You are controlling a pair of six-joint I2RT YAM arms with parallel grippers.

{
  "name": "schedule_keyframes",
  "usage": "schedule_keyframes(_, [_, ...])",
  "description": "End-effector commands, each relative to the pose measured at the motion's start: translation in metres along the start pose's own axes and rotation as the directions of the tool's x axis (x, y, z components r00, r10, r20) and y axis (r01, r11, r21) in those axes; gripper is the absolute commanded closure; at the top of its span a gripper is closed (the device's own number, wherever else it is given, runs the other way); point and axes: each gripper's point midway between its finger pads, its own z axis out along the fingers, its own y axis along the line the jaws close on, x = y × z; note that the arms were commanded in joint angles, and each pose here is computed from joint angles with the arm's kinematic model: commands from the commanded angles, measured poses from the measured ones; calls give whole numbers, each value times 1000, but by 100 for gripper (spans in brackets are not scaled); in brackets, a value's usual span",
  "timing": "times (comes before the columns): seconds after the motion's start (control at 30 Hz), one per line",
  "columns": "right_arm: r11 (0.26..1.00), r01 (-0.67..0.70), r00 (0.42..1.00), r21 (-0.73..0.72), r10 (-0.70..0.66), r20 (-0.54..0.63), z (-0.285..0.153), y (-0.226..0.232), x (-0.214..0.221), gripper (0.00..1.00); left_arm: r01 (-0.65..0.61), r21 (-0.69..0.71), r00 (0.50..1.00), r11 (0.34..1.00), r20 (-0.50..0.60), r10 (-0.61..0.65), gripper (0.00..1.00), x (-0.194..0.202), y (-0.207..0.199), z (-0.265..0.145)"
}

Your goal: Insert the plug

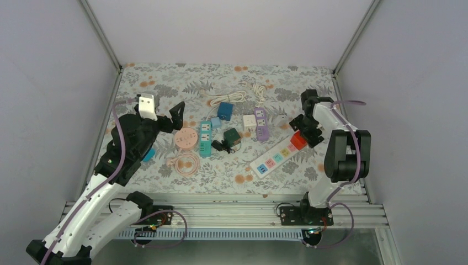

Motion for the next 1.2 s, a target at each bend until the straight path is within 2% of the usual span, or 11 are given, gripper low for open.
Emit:
schedule_keyframes(0.0, [998, 39, 986, -48, -31, 166, -23, 4, -30, 0, -14, 64, 1000, 998, 25, 12, 0, -12, -13, -2])
schedule_keyframes(0.23, [974, 213, 915, -81, -170, 365, -77, 30, -44, 0, -2, 79, 1000, 997, -7, 2, 0, -8, -17, 9])
schedule_keyframes(0.4, [936, 296, 909, -193, -214, 358, -85, 83, -26, 0, 17, 85, 1000, 996, -11, -16, 0, -7, -18, 12])
schedule_keyframes(0.53, [944, 235, 948, -230, -170, 270, -62, 108, -10, 1, 25, 75, 1000, 997, -16, -24, 0, -7, -17, 13])
schedule_keyframes(0.63, [965, 133, 980, -225, -95, 172, -43, 116, -2, 6, 30, 64, 999, 997, -25, -29, 0, -5, -15, 14])
schedule_keyframes(0.7, [966, 105, 990, -235, -80, 115, -30, 126, 5, 19, 34, 62, 999, 997, -29, -33, 0, -2, -14, 14])
schedule_keyframes(0.73, [968, 85, 994, -235, -66, 86, -24, 130, 7, 22, 36, 62, 999, 997, -29, -34, 0, -2, -14, 14])
schedule_keyframes(0.83, [968, 70, 997, -242, -65, 30, -9, 142, 14, 24, 40, 62, 999, 997, -36, -37, 0, -1, -14, 16])
schedule_keyframes(0.9, [967, 71, 997, -246, -70, 16, -3, 147, 17, 31, 38, 60, 999, 997, -37, -36, 0, 0, -14, 15])
schedule_keyframes(1.03, [973, 52, 999, -227, -52, 6, 3, 143, 18, 36, 30, 52, 999, 998, -41, -28, 0, 1, -12, 15])
schedule_keyframes(1.17, [971, 68, 998, -227, -65, 19, 6, 141, 17, 55, 31, 51, 999, 998, -42, -29, 0, 3, -12, 16])
